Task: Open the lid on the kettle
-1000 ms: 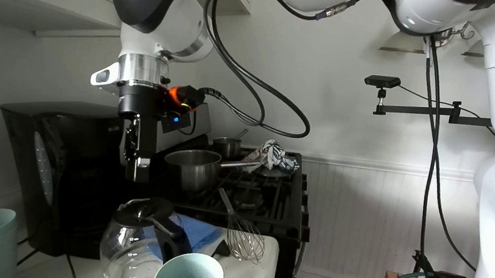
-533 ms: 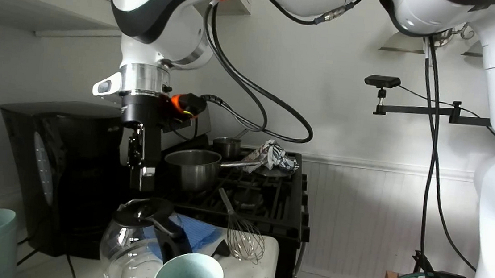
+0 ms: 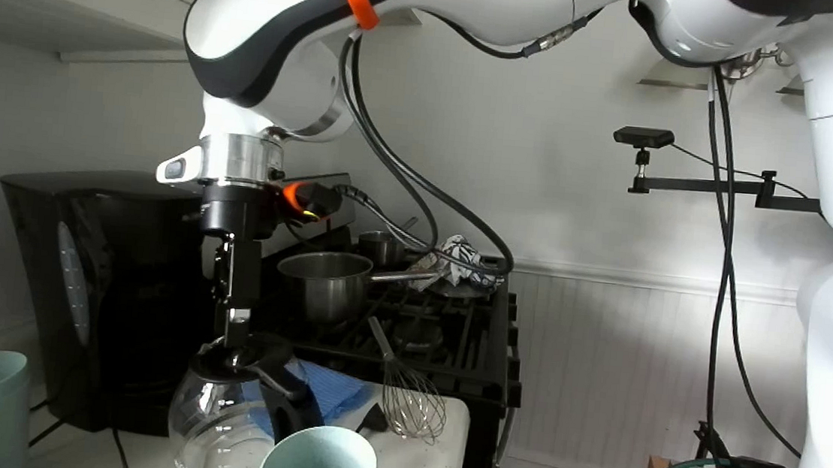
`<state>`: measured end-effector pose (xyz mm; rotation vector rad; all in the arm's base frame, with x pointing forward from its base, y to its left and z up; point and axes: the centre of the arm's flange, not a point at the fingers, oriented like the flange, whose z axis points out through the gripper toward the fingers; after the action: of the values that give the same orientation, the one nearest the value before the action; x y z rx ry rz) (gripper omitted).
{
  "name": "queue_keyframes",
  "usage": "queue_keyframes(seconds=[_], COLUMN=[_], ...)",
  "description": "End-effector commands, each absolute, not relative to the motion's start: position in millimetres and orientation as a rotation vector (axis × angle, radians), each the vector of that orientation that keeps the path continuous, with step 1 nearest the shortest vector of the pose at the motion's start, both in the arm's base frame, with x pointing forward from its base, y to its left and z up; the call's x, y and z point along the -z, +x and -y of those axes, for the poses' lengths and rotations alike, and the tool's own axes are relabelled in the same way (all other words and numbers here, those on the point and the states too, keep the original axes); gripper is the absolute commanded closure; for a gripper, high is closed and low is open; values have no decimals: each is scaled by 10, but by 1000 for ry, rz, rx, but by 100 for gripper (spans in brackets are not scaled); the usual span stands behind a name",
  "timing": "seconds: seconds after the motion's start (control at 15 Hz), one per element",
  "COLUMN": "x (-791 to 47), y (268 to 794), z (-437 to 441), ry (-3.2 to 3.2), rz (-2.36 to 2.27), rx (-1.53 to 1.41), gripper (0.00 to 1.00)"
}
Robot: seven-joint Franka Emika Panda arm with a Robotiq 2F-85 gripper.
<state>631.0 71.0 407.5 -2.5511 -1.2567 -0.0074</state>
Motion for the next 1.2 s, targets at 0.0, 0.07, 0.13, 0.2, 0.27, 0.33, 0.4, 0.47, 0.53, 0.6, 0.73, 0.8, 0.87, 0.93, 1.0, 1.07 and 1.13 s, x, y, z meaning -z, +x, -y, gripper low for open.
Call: queue_keyframes(seconds=[0.0,0.07,0.13,0.2,0.27,0.33,0.4,0.47,0.53,0.6,0.73,0.8,0.87,0.93,1.0,1.07,1.13], x=[-4035,-4038,-4036,-4036,-4036,-4034,-4029,-4020,-4009,-3994,-3976,-3965,-3955,-3948,-3942,-3936,-3931], y=[6290,6294,6297,6293,6286,6282,6280,6276,6272,6266,6257,6255,6255,6254,6249,6247,6243], z=[-749,-755,-761,-766,-773,-780,-788,-798,-802,-802,-799,-796,-794,-791,-791,-784,-776], ry=[-2582,-2583,-2585,-2581,-2578,-2573,-2571,-2570,-2570,-2567,-2569,-2567,-2566,-2567,-2563,-2565,-2565], rz=[1212,1214,1217,1210,1210,1206,1204,1203,1202,1202,1200,1198,1194,1189,1186,1180,1175], rx=[114,120,122,107,100,91,84,71,62,49,29,18,9,2,-9,-28,-41], gripper=[0,0,0,0,0,0,0,0,0,0,0,0,0,0,0,0,0])
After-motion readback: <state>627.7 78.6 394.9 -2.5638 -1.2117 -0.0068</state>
